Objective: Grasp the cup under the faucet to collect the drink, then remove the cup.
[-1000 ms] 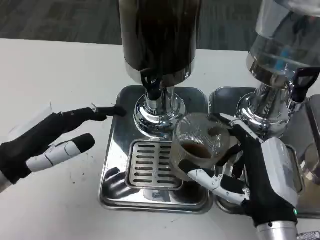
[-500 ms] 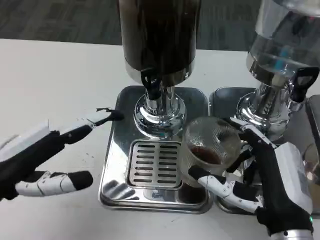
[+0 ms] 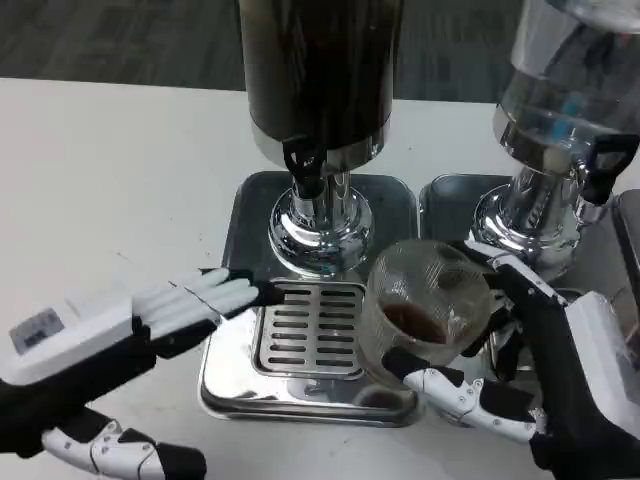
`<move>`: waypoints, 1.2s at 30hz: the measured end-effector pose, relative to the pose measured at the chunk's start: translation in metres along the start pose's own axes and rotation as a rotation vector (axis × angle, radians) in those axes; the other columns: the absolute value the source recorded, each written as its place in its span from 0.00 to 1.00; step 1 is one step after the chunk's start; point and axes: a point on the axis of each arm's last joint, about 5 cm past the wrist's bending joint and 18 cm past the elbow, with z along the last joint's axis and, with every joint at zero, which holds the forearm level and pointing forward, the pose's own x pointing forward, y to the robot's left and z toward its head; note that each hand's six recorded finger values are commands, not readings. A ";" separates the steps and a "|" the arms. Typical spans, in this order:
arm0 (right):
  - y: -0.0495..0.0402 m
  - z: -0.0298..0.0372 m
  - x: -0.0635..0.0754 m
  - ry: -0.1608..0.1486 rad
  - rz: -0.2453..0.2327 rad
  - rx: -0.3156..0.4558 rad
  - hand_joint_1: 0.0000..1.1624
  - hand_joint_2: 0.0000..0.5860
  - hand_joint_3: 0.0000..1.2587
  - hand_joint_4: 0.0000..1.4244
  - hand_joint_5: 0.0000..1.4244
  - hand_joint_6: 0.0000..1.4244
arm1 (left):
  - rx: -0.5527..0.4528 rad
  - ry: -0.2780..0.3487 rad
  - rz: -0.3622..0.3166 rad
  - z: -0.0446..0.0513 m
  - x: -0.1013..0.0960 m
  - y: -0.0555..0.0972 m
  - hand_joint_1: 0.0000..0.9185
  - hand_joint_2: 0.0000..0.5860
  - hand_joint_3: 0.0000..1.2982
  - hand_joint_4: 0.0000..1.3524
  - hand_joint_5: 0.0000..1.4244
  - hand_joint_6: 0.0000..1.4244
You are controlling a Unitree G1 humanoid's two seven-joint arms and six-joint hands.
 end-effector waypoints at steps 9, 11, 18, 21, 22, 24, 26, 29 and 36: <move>-0.0057 0.0018 -0.010 0.008 0.005 0.017 0.60 0.41 0.39 0.44 0.61 0.83 | 0.070 -0.053 -0.090 0.0055 0.002 0.001 0.00 0.19 0.03 0.00 0.00 0.01; -0.0071 0.0035 -0.011 -0.003 0.000 0.020 0.60 0.41 0.39 0.45 0.61 0.83 | 0.072 -0.065 -0.092 0.0062 0.003 0.001 0.00 0.19 0.03 0.00 0.00 0.01; -0.0103 0.0047 -0.018 0.000 0.003 0.008 0.60 0.41 0.39 0.45 0.62 0.83 | 0.076 -0.104 -0.107 0.0107 0.005 0.000 0.00 0.18 0.03 0.00 0.00 0.01; -0.0120 0.0036 -0.020 0.011 0.007 0.001 0.60 0.41 0.39 0.45 0.62 0.83 | 0.076 -0.109 -0.097 0.0123 0.004 0.000 0.00 0.18 0.03 0.00 0.00 0.01; -0.0123 0.0034 -0.020 0.012 0.007 0.000 0.60 0.41 0.39 0.45 0.62 0.83 | 0.078 -0.110 -0.097 0.0125 0.004 0.000 0.00 0.18 0.03 0.00 0.00 0.01; -0.0132 0.0030 -0.020 0.012 0.004 -0.001 0.60 0.41 0.39 0.45 0.62 0.83 | 0.076 -0.109 -0.096 0.0125 0.004 0.000 0.00 0.18 0.04 0.00 0.00 0.01; -0.0137 0.0026 -0.020 0.013 0.003 -0.004 0.60 0.41 0.40 0.45 0.62 0.83 | 0.077 -0.107 -0.094 0.0125 0.004 0.001 0.00 0.18 0.04 0.00 0.00 0.01; -0.0137 0.0028 -0.020 0.013 0.007 -0.002 0.60 0.41 0.40 0.45 0.62 0.83 | 0.074 -0.097 -0.095 0.0123 0.002 0.002 0.00 0.18 0.04 0.00 0.00 0.01; -0.0143 0.0029 -0.020 0.010 0.009 -0.006 0.60 0.41 0.40 0.45 0.62 0.83 | 0.066 -0.088 -0.082 0.0122 0.001 0.001 0.00 0.18 0.04 0.00 0.00 0.01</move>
